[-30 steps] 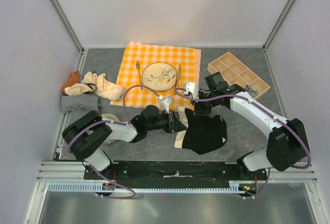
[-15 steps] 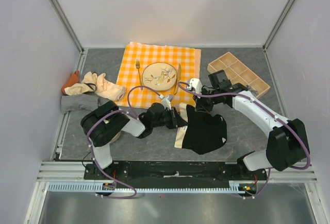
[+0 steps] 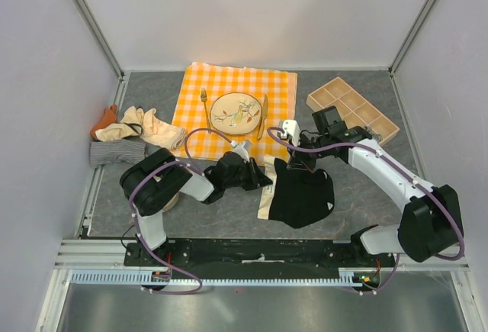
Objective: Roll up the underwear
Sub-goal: Fold the underwear at the center of the board.
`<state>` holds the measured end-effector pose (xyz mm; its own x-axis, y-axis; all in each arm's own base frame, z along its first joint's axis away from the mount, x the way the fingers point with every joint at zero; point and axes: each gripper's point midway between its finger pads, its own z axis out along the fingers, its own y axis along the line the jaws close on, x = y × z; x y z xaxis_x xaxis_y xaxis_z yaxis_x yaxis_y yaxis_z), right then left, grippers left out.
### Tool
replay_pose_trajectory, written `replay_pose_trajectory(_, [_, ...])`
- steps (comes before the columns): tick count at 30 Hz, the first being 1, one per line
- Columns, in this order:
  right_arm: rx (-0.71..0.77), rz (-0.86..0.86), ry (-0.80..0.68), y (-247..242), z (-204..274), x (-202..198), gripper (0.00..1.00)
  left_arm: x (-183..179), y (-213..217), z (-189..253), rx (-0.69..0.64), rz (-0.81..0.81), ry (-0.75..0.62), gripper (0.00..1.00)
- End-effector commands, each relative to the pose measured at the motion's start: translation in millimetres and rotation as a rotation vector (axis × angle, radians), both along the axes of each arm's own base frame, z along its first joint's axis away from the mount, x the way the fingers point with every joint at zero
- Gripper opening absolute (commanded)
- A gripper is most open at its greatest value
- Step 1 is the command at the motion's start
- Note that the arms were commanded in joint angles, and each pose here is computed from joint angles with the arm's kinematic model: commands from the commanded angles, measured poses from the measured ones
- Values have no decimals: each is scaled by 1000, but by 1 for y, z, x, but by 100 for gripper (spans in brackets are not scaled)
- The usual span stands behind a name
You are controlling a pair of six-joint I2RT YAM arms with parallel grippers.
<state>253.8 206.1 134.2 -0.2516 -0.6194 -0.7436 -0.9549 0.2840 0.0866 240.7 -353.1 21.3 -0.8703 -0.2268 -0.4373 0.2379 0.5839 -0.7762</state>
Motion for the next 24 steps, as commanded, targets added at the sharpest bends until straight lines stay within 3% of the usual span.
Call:
replay_pose_trajectory(1, [49, 128, -13, 1, 8, -27, 0, 12, 16, -14, 73, 53, -13, 14])
replay_pose_trajectory(4, [25, 173, -9, -6, -1, -40, 0, 10, 17, 0, 33, 43, -38, 16])
replay_pose_trajectory(11, [-20, 261, 32, -7, -23, -62, 0, -13, 21, 35, -10, -46, -55, 30])
replay_pose_trajectory(24, [-132, 425, 64, 9, -50, -97, 0, -38, 79, 62, 89, 17, -159, 35])
